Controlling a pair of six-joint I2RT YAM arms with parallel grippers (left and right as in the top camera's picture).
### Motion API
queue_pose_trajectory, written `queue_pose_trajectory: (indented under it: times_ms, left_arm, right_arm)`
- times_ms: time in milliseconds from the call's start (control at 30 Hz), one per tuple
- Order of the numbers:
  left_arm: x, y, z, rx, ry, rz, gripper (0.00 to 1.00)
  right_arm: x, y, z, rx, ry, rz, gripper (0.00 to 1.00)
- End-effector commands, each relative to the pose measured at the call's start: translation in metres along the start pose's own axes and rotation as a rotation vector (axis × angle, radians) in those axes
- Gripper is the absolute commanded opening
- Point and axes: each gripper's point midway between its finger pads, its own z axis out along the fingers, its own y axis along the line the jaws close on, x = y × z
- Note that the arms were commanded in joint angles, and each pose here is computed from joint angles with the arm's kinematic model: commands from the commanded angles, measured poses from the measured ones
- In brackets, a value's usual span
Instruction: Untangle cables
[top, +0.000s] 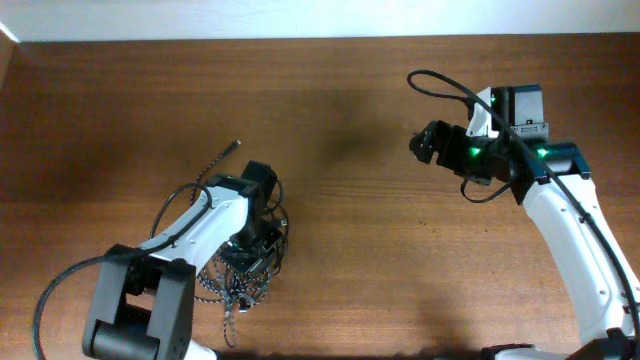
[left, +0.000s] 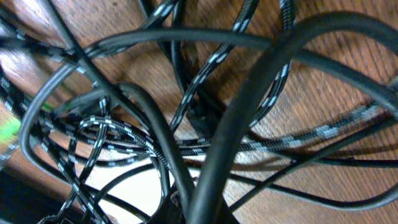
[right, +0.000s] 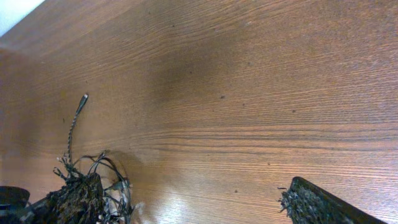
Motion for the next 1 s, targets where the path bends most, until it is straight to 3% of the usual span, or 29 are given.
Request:
queue_pose_trajectory:
  times_ms: [0, 67, 133, 267, 367, 400, 467, 500, 567, 633, 700, 733, 767, 833, 900, 967]
  left_arm:
    - [-0.024, -0.054, -0.083, 0.290, -0.123, 0.125, 0.00]
    - [-0.002, -0.111, -0.234, 0.815, -0.354, 0.508, 0.00]
    - [0.018, -0.087, -0.299, 0.992, -0.501, 0.553, 0.02]
    - [0.035, -0.066, -0.301, 0.985, -0.509, 0.639, 0.00]
    - [0.034, -0.071, -0.313, 1.035, -0.525, 0.618, 0.00]
    - [0.037, -0.072, -0.313, 1.043, -0.508, 0.625, 0.00]
    - [0.049, -0.073, -0.314, 1.076, -0.455, 0.663, 0.00]
    - [0.054, -0.073, -0.314, 1.091, -0.429, 0.680, 0.00]
    - [0.060, -0.073, -0.314, 1.112, -0.372, 0.650, 0.00]
    - [0.067, -0.073, -0.315, 1.137, -0.305, 0.628, 0.00]
    - [0.077, -0.074, -0.320, 1.172, -0.251, 0.641, 0.00]
    - [0.078, -0.074, -0.322, 1.185, -0.229, 0.612, 0.00]
    - [0.077, -0.076, -0.326, 1.199, -0.238, 0.614, 0.00]
    - [0.070, -0.071, -0.311, 1.121, -0.295, 0.651, 0.01]
    - [0.038, -0.045, -0.266, 0.862, -0.355, 0.502, 0.07]
    - [0.019, -0.030, -0.248, 0.728, -0.405, 0.434, 0.16]
  right_arm:
    - [-0.003, -0.003, -0.003, 0.015, -0.017, -0.006, 0.94]
    - [-0.003, -0.002, -0.002, 0.013, -0.014, -0.003, 0.95]
    - [0.003, 0.010, -0.003, -0.057, 0.018, -0.004, 0.95]
    - [0.034, 0.082, -0.023, -0.474, 0.204, -0.029, 0.72]
    - [0.076, 0.129, -0.021, -0.564, 0.310, -0.151, 0.66]
    - [0.090, 0.160, -0.021, -0.629, 0.300, -0.259, 0.56]
    - [0.091, 0.197, -0.026, -0.722, 0.244, -0.335, 0.54]
    - [0.089, 0.210, -0.025, -0.733, 0.185, -0.386, 0.54]
    - [0.084, 0.212, -0.012, -0.633, 0.145, -0.278, 0.53]
    - [0.081, 0.214, -0.006, -0.599, 0.099, -0.287, 0.53]
    - [0.078, 0.212, 0.001, -0.572, 0.093, -0.251, 0.44]
    - [0.082, 0.209, 0.014, -0.552, 0.130, -0.207, 0.35]
    - [0.091, 0.205, 0.030, -0.526, 0.170, -0.200, 0.04]
    - [0.063, 0.186, 0.030, -0.460, 0.055, -0.266, 0.04]
    - [0.006, 0.158, -0.013, -0.451, -0.114, -0.201, 0.04]
    - [-0.042, 0.128, -0.066, -0.438, -0.296, -0.149, 0.04]
